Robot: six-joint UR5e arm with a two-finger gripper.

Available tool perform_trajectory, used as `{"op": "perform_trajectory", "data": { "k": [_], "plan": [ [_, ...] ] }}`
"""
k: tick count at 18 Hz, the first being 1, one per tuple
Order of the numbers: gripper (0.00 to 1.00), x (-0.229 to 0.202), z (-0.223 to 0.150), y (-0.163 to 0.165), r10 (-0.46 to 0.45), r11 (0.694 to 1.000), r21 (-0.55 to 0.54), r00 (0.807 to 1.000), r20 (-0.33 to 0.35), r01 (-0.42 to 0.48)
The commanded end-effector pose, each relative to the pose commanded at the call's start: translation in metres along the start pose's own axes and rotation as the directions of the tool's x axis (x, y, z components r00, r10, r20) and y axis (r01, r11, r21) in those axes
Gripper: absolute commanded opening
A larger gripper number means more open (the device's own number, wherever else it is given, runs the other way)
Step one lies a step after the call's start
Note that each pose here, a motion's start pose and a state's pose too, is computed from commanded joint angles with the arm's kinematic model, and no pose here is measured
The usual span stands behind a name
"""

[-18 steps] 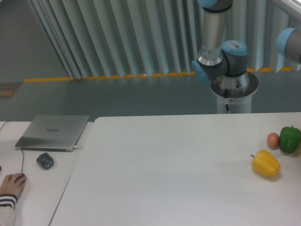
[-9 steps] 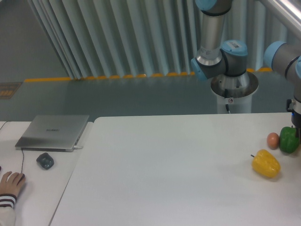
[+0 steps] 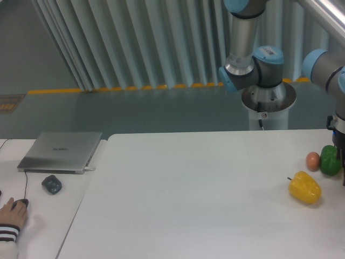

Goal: Place the red peppers in a basket

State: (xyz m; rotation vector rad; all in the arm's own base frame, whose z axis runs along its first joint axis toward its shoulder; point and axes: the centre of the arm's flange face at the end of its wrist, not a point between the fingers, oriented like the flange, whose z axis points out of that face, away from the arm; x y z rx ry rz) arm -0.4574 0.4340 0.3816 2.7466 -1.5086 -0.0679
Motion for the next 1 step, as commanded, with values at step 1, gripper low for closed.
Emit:
{"op": "perform_trajectory", "data": {
  "k": [1],
  "plan": [
    [1.00,0.0000,0.0000,0.0000,0.002,1.000,0.000,1.000,0.000,-0.002]
  ]
}}
